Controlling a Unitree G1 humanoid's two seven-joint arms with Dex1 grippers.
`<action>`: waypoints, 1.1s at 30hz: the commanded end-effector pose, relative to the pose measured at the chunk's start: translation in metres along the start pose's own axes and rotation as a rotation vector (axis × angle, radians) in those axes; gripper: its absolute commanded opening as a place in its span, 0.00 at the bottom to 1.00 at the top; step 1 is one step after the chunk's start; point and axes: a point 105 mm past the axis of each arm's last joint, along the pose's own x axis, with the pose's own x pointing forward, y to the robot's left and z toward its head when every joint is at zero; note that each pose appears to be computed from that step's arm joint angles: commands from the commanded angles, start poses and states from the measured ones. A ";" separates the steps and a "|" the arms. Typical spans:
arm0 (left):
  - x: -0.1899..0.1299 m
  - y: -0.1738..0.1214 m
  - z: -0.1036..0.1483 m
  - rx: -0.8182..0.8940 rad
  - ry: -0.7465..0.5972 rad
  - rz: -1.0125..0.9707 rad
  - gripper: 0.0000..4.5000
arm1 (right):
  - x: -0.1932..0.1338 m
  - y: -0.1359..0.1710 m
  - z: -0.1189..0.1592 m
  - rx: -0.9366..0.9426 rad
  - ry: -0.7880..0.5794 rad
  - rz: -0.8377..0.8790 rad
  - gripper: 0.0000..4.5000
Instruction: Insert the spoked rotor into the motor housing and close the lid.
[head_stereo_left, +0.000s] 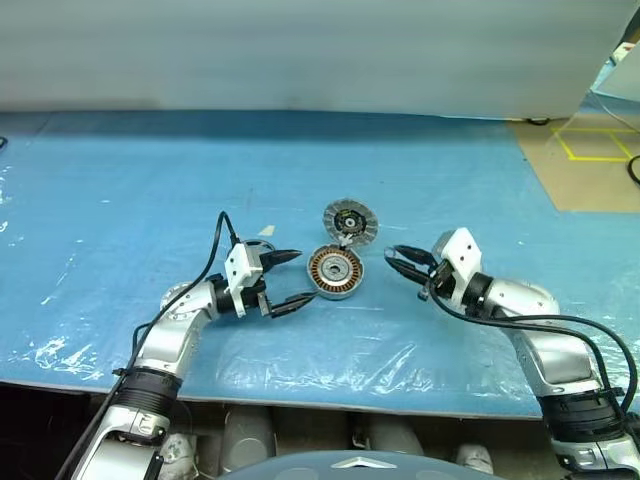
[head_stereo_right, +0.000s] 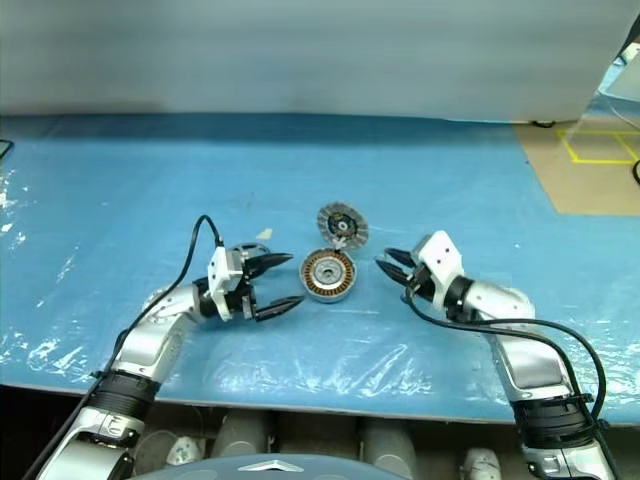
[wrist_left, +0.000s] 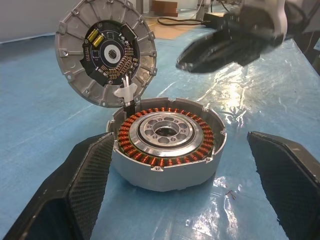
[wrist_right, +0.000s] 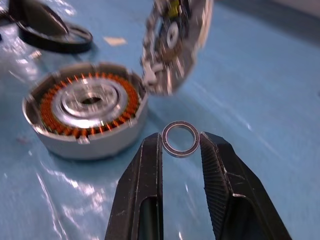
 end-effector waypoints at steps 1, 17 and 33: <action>-0.002 0.004 0.011 0.036 -0.026 -0.004 1.00 | 0.001 0.011 0.018 -0.038 -0.013 0.086 0.16; -0.001 0.003 0.005 0.034 -0.018 -0.003 1.00 | 0.041 0.037 0.025 -0.072 0.060 0.233 0.16; -0.003 0.002 0.002 0.039 -0.021 0.007 1.00 | 0.060 0.041 0.003 0.007 0.128 0.219 0.16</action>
